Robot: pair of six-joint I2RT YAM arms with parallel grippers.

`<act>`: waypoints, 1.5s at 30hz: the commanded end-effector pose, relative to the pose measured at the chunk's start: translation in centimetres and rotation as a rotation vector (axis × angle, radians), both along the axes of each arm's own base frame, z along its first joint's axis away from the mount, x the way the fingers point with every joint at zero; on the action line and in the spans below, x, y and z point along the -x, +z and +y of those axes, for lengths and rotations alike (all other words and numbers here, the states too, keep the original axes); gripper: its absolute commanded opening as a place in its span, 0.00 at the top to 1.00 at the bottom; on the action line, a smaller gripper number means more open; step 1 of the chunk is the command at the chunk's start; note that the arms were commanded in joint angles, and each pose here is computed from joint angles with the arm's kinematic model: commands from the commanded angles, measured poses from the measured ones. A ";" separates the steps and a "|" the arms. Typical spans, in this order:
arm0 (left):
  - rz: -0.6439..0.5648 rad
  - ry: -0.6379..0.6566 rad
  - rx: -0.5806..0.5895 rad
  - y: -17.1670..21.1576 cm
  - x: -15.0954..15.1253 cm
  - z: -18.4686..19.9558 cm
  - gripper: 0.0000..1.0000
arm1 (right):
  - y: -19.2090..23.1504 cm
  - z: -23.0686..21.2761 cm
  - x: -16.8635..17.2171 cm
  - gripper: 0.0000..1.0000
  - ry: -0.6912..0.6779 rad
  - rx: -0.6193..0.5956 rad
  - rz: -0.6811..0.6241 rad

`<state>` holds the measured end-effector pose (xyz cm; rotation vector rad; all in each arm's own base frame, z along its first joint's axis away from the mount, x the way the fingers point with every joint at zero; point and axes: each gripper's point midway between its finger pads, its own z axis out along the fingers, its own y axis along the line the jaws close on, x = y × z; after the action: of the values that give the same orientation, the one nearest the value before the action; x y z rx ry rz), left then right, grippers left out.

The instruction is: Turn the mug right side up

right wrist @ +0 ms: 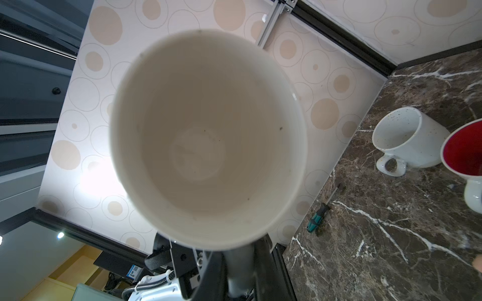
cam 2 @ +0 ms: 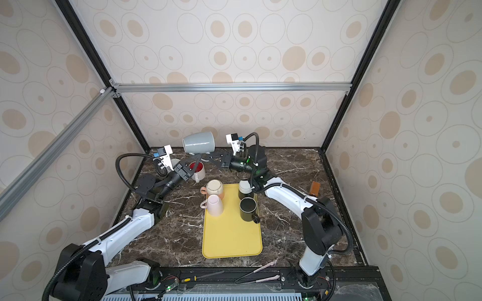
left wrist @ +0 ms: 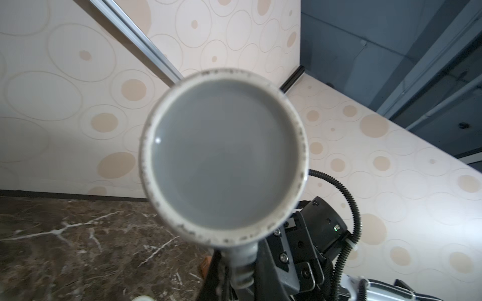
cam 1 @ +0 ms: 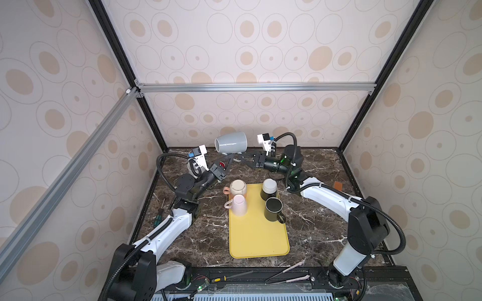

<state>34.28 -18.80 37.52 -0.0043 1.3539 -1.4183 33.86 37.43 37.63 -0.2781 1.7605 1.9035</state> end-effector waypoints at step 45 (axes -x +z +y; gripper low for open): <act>-0.041 -0.082 0.188 2.0 -0.3 1.0 1.00 | 1.0 -1.6 -1.6 0.54 -0.031 -0.060 -0.016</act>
<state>36.45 -17.92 34.06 -0.1733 1.3736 -1.5726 36.38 35.64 37.17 -0.2028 1.7446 1.8737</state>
